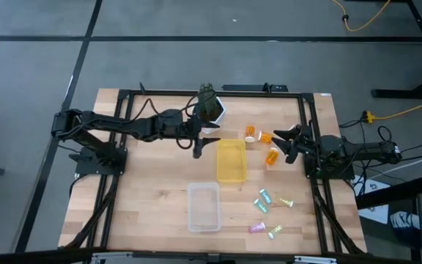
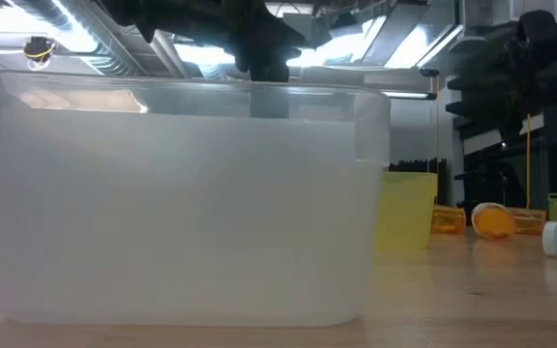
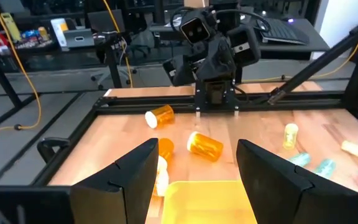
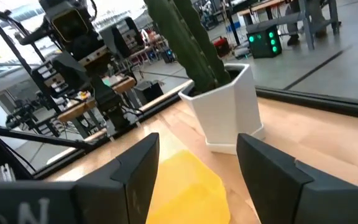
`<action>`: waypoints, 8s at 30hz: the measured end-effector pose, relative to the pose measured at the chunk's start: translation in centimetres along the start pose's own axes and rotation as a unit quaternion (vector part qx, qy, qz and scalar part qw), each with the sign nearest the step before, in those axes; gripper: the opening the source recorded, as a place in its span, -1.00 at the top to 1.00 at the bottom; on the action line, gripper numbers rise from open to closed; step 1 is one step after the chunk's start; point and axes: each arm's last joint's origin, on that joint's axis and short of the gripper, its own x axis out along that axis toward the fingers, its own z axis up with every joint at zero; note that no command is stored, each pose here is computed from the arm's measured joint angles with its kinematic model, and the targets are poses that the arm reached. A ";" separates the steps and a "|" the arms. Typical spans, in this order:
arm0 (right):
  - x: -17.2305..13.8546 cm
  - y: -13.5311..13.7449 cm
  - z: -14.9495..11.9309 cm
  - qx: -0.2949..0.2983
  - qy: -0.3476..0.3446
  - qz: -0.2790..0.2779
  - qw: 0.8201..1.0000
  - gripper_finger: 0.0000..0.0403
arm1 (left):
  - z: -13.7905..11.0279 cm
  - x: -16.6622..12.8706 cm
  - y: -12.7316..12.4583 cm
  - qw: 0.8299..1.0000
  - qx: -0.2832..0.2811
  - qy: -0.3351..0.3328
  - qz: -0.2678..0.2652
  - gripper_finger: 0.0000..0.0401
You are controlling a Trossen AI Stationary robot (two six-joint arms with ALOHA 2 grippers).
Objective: Pick and place medicine bottles into bin by pill shape (circle, oval)
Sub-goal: Put the large orange pill bottle into the transparent bin
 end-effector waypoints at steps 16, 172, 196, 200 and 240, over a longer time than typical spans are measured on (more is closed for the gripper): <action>0.0 -0.1 -0.2 0.031 0.008 -0.005 0.999 -0.08 | 0.2 0.0 -0.1 1.000 0.002 -0.009 -0.001 -0.06; 16.2 -9.0 1.7 -0.149 0.692 -0.076 0.702 -0.08 | -5.8 3.8 -1.0 0.953 -0.090 0.290 0.025 -0.05; 16.4 -9.4 0.8 -0.070 0.697 -0.146 0.698 0.17 | -5.8 3.8 -1.0 0.953 -0.090 0.290 0.026 -0.06; 16.1 -9.2 0.9 -0.047 0.710 -0.164 0.683 0.18 | -5.8 3.8 -1.0 0.953 -0.090 0.290 0.026 -0.05; 9.4 11.5 7.5 -0.114 0.472 0.169 0.858 0.17 | -5.8 3.8 -1.0 0.953 -0.089 0.288 0.028 -0.06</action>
